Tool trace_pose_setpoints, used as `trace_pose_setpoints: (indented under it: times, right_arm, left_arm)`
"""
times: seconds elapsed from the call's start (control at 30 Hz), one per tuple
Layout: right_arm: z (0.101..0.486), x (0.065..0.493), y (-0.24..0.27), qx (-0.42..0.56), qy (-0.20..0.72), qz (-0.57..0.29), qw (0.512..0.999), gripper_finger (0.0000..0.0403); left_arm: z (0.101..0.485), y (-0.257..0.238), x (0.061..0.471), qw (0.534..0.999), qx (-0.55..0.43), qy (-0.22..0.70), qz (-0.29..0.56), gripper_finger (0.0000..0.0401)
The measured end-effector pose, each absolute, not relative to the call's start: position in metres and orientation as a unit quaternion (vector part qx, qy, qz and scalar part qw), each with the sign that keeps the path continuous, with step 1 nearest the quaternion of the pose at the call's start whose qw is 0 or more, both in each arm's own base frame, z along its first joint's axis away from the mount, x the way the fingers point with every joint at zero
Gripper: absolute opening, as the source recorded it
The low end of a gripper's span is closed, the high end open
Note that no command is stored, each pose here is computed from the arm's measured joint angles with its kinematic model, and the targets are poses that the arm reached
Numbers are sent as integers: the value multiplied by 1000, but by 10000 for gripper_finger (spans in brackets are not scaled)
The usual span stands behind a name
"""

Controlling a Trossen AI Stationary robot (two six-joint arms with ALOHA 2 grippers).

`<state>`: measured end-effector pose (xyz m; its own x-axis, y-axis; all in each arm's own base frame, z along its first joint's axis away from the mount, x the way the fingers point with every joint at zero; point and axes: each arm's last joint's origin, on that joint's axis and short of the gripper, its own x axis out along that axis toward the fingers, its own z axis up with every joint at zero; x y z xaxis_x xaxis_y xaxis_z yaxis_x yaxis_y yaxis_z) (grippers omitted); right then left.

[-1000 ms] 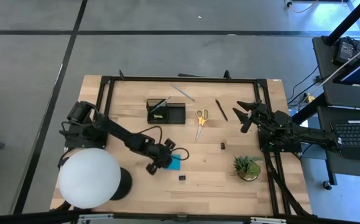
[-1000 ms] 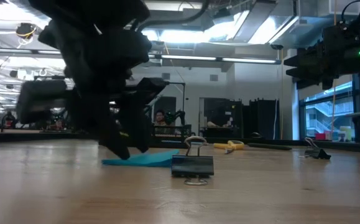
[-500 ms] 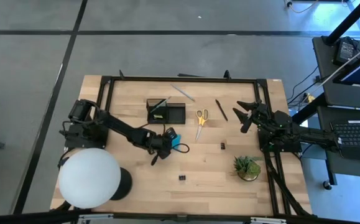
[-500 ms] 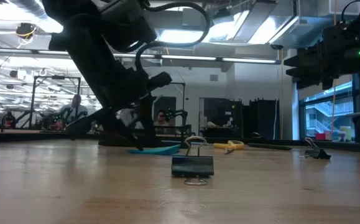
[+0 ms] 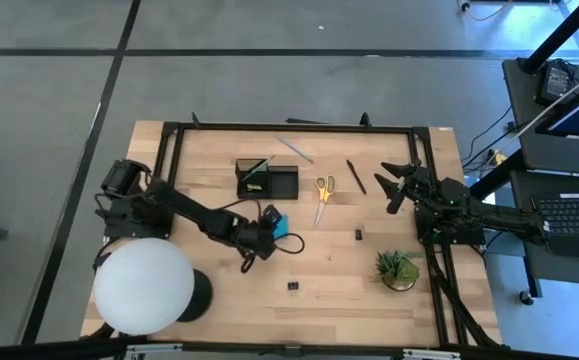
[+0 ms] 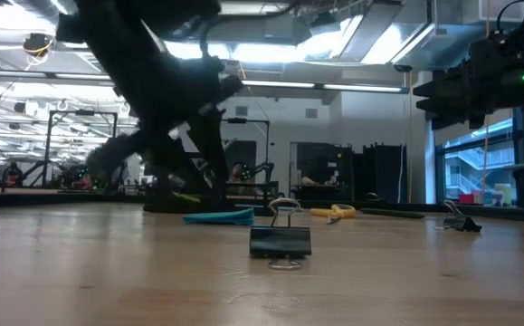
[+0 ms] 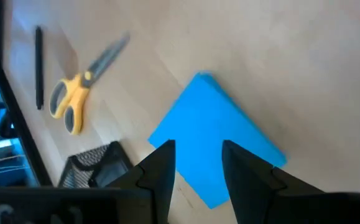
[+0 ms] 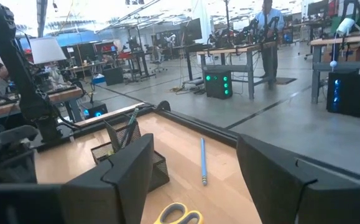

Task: Pick and place office supplies into organizer
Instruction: Put the blue sticky notes into the black desk organizer

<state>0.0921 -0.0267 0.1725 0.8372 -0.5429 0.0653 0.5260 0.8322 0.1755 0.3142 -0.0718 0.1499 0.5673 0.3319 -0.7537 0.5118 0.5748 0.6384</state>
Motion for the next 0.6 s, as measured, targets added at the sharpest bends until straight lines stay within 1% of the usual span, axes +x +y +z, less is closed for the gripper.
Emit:
trace_pose_setpoints:
  times: [0.13, 0.23, 0.3, 0.37, 0.6]
  right_arm:
    - [173, 92, -27, 79, -57, -279, 955, 233]
    - [173, 92, -27, 79, -57, -280, 955, 233]
    - [173, 92, -27, 79, -57, -280, 955, 233]
    - [173, 92, -27, 79, -57, -279, 955, 233]
    - [173, 92, -27, 79, -58, -279, 955, 233]
  left_arm:
    - [161, -80, 310, 795, 411, 444, -34, 127]
    - [167, -83, 313, 842, 338, 420, 6, 127]
    - [168, -83, 315, 862, 296, 411, 28, 127]
    - [165, -84, 318, 868, 283, 406, 36, 127]
    - [152, -101, 331, 865, 318, 382, 62, 127]
